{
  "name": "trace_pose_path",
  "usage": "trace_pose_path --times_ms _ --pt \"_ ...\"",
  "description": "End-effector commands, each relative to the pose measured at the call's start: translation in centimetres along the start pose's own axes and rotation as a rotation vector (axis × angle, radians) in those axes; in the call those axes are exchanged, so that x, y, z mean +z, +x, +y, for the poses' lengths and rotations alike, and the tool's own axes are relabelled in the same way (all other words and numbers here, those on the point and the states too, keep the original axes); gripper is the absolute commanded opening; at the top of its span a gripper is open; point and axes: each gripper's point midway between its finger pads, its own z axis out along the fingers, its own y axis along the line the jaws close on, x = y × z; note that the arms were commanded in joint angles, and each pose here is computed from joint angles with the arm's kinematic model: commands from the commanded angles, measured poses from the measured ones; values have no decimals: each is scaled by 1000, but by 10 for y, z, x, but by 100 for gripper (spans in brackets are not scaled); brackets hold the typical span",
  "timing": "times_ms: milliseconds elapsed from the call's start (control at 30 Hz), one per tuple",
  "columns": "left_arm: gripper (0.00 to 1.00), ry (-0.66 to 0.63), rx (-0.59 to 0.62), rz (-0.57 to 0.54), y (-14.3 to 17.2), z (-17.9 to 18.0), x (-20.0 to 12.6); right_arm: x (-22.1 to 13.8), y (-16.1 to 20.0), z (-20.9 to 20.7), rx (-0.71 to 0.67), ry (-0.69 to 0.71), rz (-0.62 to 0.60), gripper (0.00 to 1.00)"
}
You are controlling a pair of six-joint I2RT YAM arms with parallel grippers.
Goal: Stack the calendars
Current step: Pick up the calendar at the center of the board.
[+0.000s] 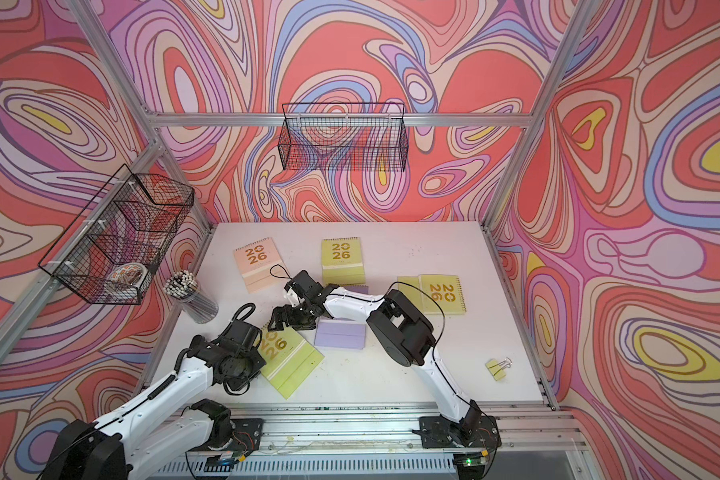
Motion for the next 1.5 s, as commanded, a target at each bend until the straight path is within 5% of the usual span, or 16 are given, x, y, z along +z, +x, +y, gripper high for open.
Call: trace_pose_path --times_ms 0,267,933,1100,1467 --pt "0 -57 3 63 14 19 16 21 33 -7 40 -39 105 90" --pt "0 -53 6 53 1 16 9 5 24 24 -18 -149 55 74" --pt "0 -35 27 -1 -15 9 -18 -21 10 40 -45 -155 -68 8" --pt "0 -19 32 -10 -17 5 -26 -31 3 43 -47 -134 -117 0" --pt "0 132 36 -84 -36 -29 -77 -81 -21 48 9 -143 -293 0"
